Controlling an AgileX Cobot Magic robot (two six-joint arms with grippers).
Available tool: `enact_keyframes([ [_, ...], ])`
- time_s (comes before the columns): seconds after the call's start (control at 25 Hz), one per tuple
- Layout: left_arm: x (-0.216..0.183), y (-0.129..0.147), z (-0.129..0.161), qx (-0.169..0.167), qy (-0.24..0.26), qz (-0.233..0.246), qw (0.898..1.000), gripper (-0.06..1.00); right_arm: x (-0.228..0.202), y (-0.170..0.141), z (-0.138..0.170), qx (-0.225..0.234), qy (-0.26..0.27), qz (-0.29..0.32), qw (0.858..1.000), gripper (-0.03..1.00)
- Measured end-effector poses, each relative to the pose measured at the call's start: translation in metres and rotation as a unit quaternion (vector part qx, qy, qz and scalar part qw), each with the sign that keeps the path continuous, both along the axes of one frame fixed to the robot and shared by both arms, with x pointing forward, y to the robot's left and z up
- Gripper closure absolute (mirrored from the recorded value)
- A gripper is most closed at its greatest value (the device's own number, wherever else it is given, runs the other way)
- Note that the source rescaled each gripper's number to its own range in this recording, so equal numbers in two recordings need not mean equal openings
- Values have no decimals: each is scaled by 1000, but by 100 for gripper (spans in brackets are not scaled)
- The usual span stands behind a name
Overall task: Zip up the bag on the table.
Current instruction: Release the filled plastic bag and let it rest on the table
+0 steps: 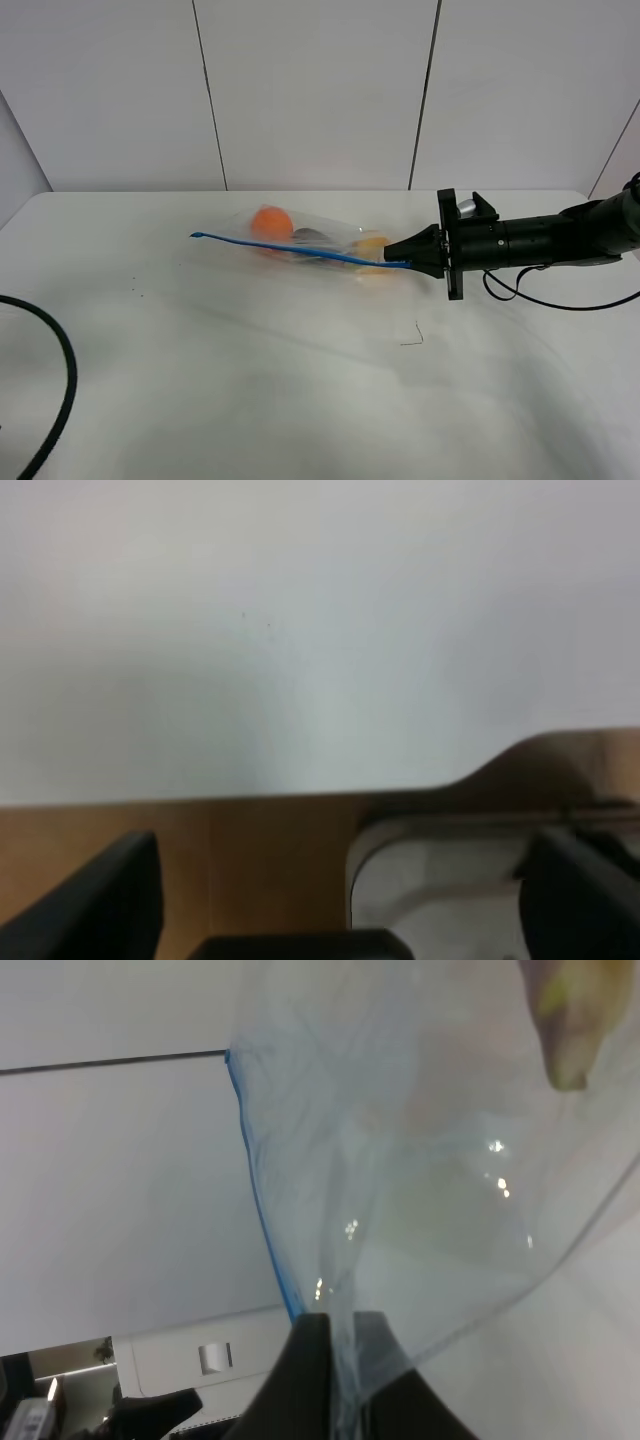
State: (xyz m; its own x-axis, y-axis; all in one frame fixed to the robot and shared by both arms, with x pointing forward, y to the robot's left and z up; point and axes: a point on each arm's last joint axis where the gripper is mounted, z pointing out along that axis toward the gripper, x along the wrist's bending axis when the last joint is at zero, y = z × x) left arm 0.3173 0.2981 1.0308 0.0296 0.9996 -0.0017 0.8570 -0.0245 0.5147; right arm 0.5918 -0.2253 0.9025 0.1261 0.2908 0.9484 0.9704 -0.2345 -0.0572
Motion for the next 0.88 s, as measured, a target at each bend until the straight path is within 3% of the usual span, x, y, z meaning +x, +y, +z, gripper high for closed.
enact_keyframes([
  [0.16,-6,0,3,1,-22,-5,1000,-5,0,0,0,0,0,0,1000,97],
  [0.68,-7,0,3,1,-25,-7,1000,-5,0,0,0,0,0,0,1000,97],
  [0.88,-17,5,8,2,-60,32,998,-5,0,0,0,0,0,0,1000,97],
])
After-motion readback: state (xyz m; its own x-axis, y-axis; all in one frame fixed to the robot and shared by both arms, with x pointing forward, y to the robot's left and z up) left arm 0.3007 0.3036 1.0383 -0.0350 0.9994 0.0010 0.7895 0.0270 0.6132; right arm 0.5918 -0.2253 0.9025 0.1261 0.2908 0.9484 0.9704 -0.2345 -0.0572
